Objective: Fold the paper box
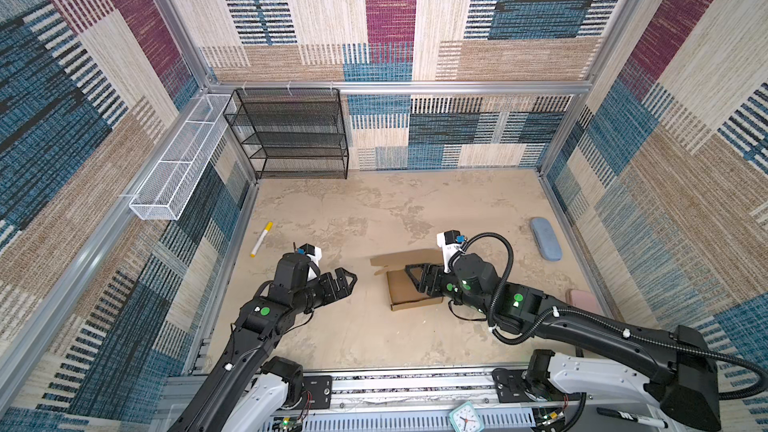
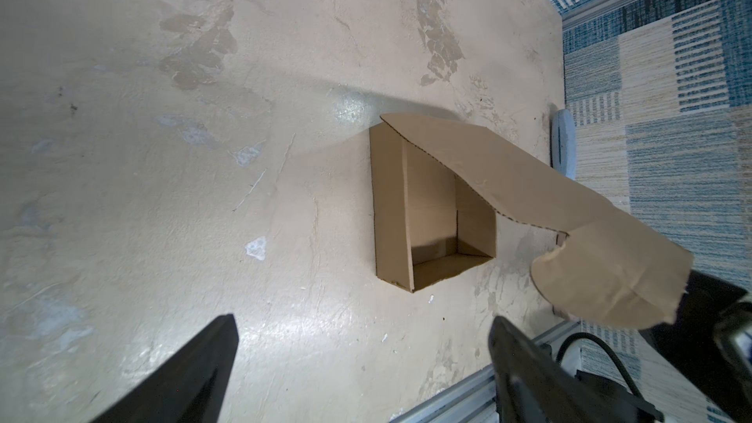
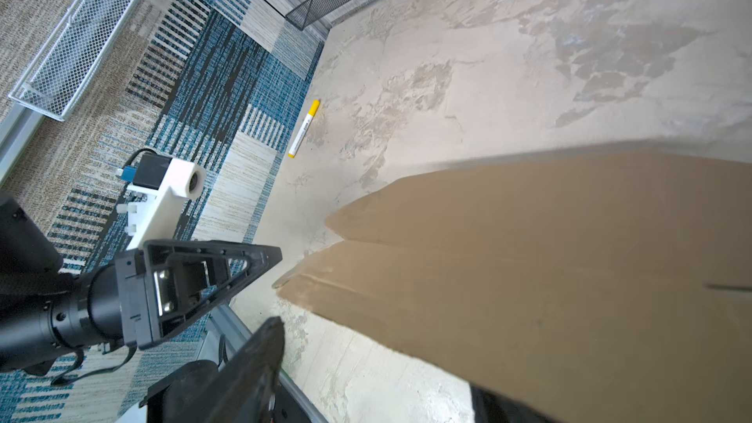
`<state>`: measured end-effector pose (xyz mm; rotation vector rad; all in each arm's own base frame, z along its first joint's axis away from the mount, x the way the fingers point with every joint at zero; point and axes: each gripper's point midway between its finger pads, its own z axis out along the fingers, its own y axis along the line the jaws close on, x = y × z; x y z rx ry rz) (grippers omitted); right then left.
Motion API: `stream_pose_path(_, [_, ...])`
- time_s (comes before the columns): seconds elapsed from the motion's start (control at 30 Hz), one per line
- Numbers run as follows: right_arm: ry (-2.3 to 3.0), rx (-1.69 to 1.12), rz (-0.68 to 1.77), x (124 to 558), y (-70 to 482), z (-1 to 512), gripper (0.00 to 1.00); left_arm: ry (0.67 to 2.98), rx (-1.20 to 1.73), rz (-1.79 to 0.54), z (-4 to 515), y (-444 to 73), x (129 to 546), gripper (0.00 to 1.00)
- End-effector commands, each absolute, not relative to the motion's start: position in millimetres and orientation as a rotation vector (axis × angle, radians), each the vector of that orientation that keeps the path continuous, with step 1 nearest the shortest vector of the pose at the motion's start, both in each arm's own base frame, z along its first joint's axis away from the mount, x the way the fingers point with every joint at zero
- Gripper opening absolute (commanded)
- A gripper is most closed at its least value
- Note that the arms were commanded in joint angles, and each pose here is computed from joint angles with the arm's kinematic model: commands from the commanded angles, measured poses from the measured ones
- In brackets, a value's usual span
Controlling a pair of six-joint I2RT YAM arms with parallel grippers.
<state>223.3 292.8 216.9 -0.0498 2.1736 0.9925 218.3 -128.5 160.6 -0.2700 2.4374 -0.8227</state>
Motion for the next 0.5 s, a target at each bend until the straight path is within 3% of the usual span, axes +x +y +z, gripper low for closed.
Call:
stream_pose_path(0.0, [2.149,-0.078,1.010,231.7,299.0,226.8,0.72,2.393,-0.229,-0.871,168.2,-136.5,223.4,0.99])
stream_pose_path(0.47, [2.148,-0.111,0.982,288.2,307.7,241.3,0.73,2.403,-0.166,-0.806,154.5,-138.5,228.7,0.99])
